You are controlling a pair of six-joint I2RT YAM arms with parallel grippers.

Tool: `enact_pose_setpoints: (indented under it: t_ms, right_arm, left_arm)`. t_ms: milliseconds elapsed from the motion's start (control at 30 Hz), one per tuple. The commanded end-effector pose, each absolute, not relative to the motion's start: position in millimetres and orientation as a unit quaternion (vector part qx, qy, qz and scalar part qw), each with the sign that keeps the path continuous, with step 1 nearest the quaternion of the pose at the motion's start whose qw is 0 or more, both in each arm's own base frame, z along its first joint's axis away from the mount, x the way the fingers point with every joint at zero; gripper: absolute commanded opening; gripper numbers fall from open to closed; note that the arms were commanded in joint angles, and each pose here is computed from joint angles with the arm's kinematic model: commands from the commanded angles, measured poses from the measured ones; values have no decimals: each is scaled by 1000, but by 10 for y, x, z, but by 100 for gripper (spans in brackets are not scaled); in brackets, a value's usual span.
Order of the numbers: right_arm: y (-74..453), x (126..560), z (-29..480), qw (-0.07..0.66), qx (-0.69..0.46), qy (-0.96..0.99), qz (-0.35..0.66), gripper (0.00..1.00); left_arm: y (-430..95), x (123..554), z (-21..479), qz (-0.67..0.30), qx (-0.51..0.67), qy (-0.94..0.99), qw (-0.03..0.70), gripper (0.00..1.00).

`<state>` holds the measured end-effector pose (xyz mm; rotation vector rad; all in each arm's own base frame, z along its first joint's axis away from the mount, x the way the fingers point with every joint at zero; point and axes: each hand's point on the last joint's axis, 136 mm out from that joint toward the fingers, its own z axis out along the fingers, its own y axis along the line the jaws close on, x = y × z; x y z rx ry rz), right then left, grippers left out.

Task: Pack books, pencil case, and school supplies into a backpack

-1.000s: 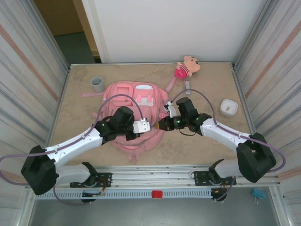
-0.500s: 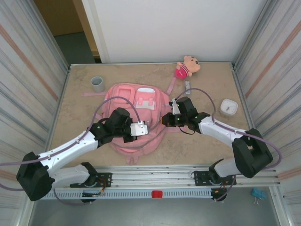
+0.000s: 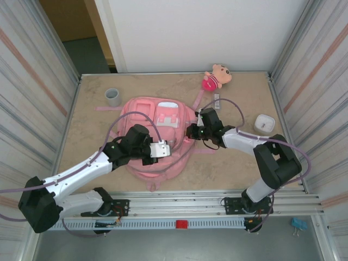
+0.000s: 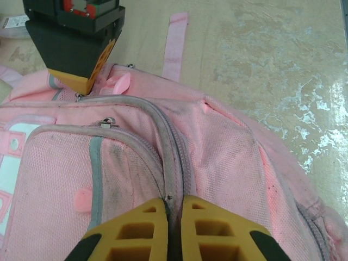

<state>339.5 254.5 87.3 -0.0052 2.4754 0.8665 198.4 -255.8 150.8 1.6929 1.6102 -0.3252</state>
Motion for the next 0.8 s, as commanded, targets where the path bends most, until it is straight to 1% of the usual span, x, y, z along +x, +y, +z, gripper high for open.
enact_pose_setpoints:
  t_ms: [0, 67, 200, 233, 300, 367, 400, 467, 533, 633, 700, 767]
  right_arm:
    - [2173, 3952, 926, 333, 68, 903, 262, 0]
    - [2192, 3996, 937, 332, 68, 902, 269, 0]
    - [2303, 4005, 1087, 335, 52, 892, 301, 1]
    - [2325, 3990, 1139, 336, 47, 889, 307, 7]
    - [2325, 3939, 1247, 343, 41, 883, 317, 24]
    - [2285, 3861, 1372, 357, 37, 876, 322, 37]
    - [2245, 3811, 1425, 364, 36, 873, 322, 41]
    - [2178, 3695, 1483, 367, 33, 873, 321, 45]
    - [2142, 3549, 1470, 357, 30, 876, 322, 46]
    - [2093, 3319, 1432, 341, 28, 880, 330, 48]
    - [2066, 3181, 1393, 333, 26, 882, 333, 48]
    - [2034, 3069, 1368, 331, 24, 883, 333, 49]
  left_arm:
    - [-2632, 1637, 1667, -197, 682, 591, 382, 0]
    - [-2622, 1669, 1660, -190, 678, 597, 384, 0]
    - [-2561, 1893, 1637, -144, 647, 632, 401, 0]
    - [-2544, 1952, 1637, -132, 639, 639, 407, 0]
    - [-2512, 2059, 1622, -110, 625, 651, 416, 0]
    - [-2473, 2180, 1613, -94, 603, 670, 423, 0]
    - [-2444, 2252, 1611, -91, 587, 683, 425, 0]
    - [-2419, 2348, 1636, -94, 562, 699, 432, 0]
    - [-2432, 2390, 1668, -100, 548, 702, 442, 14]
    - [-2493, 2347, 1753, -127, 545, 696, 450, 42]
    - [-2504, 2320, 1792, -140, 540, 697, 451, 54]
    - [-2468, 2303, 1781, -139, 539, 700, 447, 65]
